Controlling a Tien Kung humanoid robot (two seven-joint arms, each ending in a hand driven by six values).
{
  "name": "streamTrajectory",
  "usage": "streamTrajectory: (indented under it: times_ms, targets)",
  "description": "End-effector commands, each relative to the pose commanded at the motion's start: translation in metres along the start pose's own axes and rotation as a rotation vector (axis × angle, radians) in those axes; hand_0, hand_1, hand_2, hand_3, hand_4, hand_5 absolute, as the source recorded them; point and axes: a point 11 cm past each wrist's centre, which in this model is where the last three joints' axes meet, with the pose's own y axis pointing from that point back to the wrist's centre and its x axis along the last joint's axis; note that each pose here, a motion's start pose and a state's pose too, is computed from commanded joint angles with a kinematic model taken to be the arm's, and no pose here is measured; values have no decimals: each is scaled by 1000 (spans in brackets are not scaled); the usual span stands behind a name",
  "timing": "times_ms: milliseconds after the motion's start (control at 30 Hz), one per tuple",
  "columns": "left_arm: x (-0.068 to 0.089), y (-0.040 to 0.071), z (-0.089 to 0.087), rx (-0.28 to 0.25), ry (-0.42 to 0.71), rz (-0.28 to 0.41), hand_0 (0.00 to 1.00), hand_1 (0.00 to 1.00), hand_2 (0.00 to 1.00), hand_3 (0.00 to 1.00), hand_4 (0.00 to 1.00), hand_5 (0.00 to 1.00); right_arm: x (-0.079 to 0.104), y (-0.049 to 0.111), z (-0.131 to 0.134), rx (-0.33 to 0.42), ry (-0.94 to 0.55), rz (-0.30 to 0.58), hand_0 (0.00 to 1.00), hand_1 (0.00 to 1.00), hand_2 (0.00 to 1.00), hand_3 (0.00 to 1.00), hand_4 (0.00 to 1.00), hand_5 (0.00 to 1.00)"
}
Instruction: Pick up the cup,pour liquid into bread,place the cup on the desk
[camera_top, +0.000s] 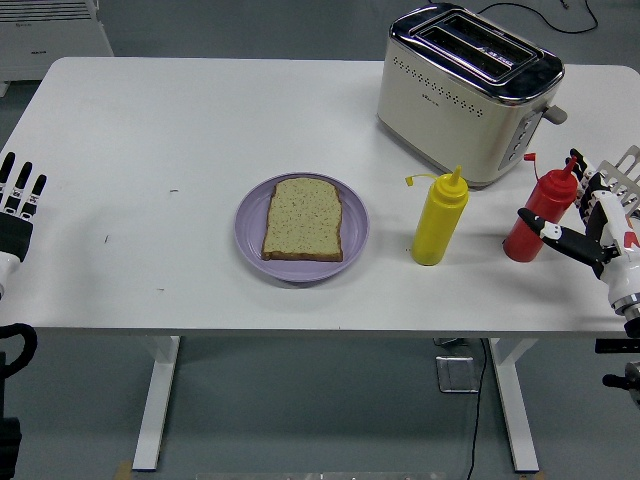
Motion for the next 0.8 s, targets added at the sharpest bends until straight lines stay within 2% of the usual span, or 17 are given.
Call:
streamTrajectory:
  times_ms: [200, 233, 400, 433, 600, 633, 800]
  targets:
    - [0, 0, -1, 2, -2, -2, 801, 777, 780, 713, 614, 998, -9, -5, 3, -9, -92, 45, 989, 932, 976, 998, 934, 263]
    - [0, 0, -1, 2, -2, -1, 800, 777, 780, 713, 614, 998, -12, -6, 3, -12, -118, 48, 947, 879, 921, 969, 933, 259]
    - [0, 0, 0, 1, -4, 0, 800, 777, 780, 713, 614, 998, -19, -6, 5, -19, -212, 98, 947, 879, 921, 969, 933, 259]
    - [0, 0, 0, 1, -5, 0, 801, 777, 780, 712, 613, 998, -21, -6, 5, -21, -229, 109, 878, 804, 790, 807, 931, 259]
    - [1, 1, -1, 3, -5, 2, 801, 777, 780, 712, 613, 998, -28, -10, 5, -33, -298, 140, 878, 804, 790, 807, 931, 259]
    - [1, 1, -1, 3, -5, 2, 801, 777, 780, 712, 613, 998, -29, -10, 5, -34, -304, 140, 779, 625, 502, 598, 928, 257]
    - [2, 1, -1, 4, -6, 5, 801, 777, 780, 712, 613, 998, -40, -13, 6, -49, -335, 134, 779, 625, 502, 598, 928, 257]
